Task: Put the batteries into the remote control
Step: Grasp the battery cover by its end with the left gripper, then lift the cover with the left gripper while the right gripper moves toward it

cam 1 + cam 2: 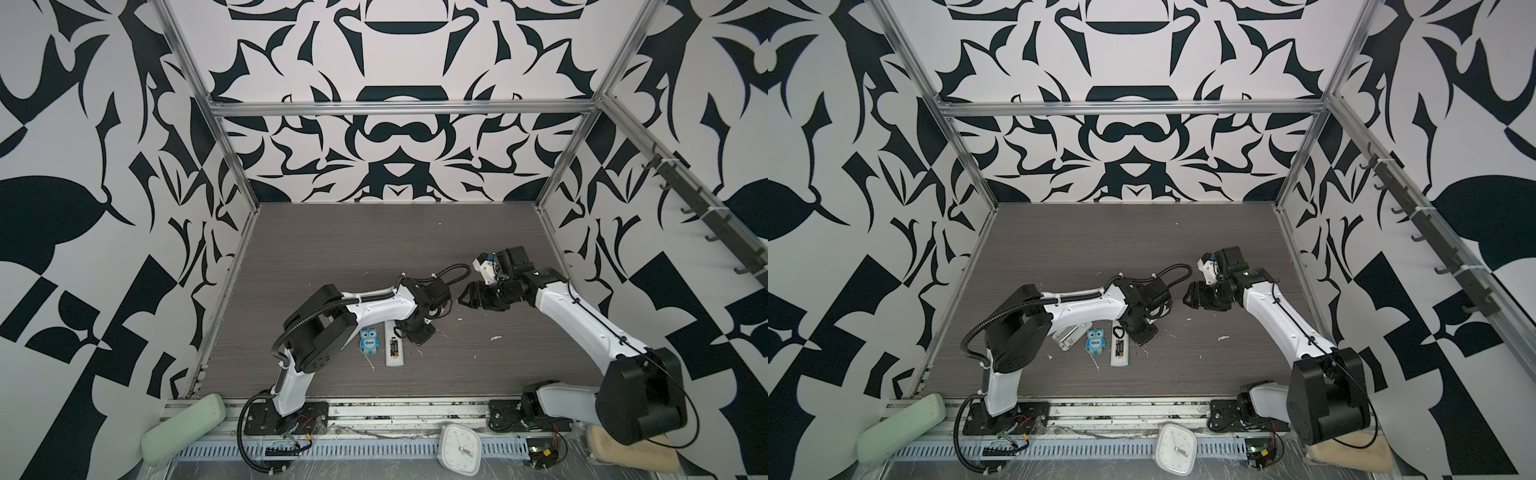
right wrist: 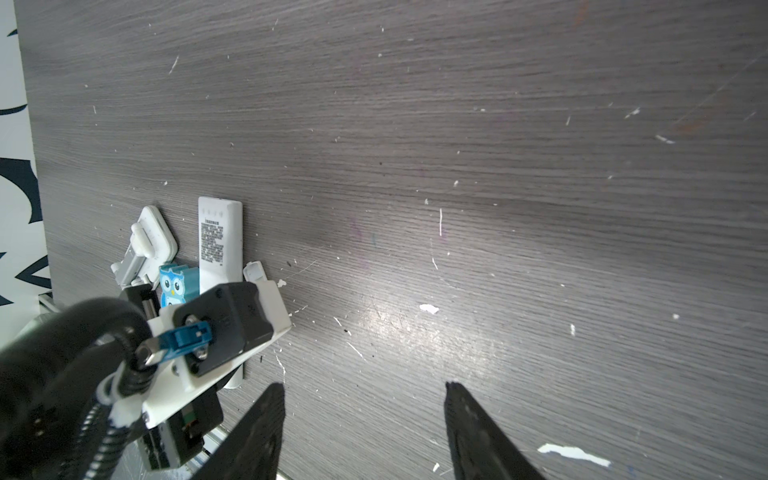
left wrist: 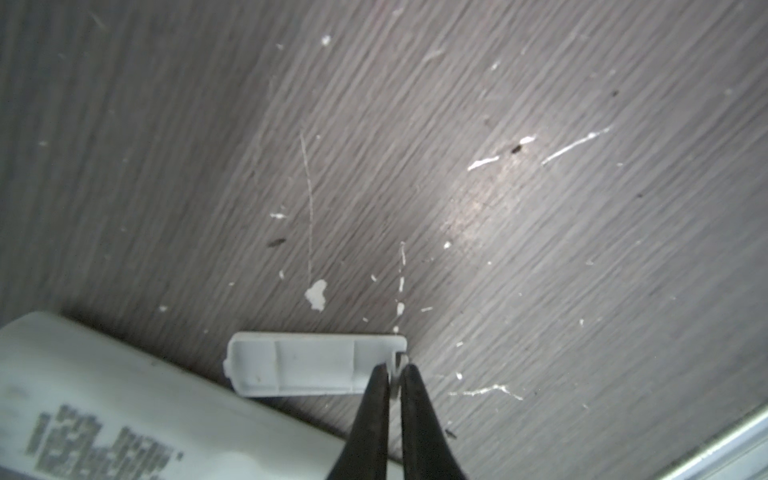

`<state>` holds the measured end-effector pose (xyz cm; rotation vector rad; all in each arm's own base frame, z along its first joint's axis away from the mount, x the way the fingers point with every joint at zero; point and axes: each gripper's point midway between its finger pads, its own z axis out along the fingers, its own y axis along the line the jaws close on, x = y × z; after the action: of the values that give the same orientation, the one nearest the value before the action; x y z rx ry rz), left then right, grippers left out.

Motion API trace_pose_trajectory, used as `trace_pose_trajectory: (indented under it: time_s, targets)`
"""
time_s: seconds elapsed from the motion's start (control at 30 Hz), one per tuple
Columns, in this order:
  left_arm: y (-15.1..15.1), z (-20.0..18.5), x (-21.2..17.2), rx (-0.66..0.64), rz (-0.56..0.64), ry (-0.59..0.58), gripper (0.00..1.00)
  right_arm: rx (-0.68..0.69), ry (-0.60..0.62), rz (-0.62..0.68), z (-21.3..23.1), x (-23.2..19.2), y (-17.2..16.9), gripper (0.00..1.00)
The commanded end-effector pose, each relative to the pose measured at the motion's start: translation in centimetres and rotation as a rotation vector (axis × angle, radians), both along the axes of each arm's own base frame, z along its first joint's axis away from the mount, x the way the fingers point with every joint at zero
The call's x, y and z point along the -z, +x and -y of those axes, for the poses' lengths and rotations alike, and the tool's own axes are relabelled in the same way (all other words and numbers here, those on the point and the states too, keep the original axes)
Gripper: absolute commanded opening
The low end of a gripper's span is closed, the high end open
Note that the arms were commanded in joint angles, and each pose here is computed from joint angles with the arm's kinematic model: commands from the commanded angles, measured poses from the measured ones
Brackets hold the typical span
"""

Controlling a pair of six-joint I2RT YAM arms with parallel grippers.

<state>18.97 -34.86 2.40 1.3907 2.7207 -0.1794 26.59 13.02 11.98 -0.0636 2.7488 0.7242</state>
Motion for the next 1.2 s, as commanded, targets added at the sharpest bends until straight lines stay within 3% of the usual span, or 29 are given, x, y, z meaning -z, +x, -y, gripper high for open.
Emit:
trace_pose_trajectory:
  time_s: [0.0, 0.4, 0.7, 0.83, 0.97, 1.17]
  targets:
    - [-0.3, -0.3, 0.0, 0.000, -0.013, 0.034, 0.11, -0.009, 0.018, 0.034, -0.2, -0.9, 0.6, 0.64]
    - [-0.1, 0.6, -1.3, -0.054, -0.009, -0.024, 0.06, -0.003, 0.015, 0.076, 0.0, -2.5, 0.8, 0.64]
    - [0.5, 1.3, -4.4, -0.156, -0.024, -0.136, 0.01, -0.043, 0.031, 0.317, 0.2, -8.6, 0.4, 0.63]
    - [3.1, 0.7, -7.9, -0.341, -0.059, -0.298, 0.00, -0.132, 0.101, 0.465, -0.9, -11.6, -1.0, 0.60]
    - [6.6, -0.6, -13.4, -0.580, -0.163, -0.538, 0.00, -0.250, 0.155, 0.671, -2.2, -14.7, -2.6, 0.59]
    - [9.6, -2.1, -22.4, -0.685, -0.249, -0.872, 0.00, -0.376, 0.182, 0.990, -3.2, -19.6, -4.2, 0.66]
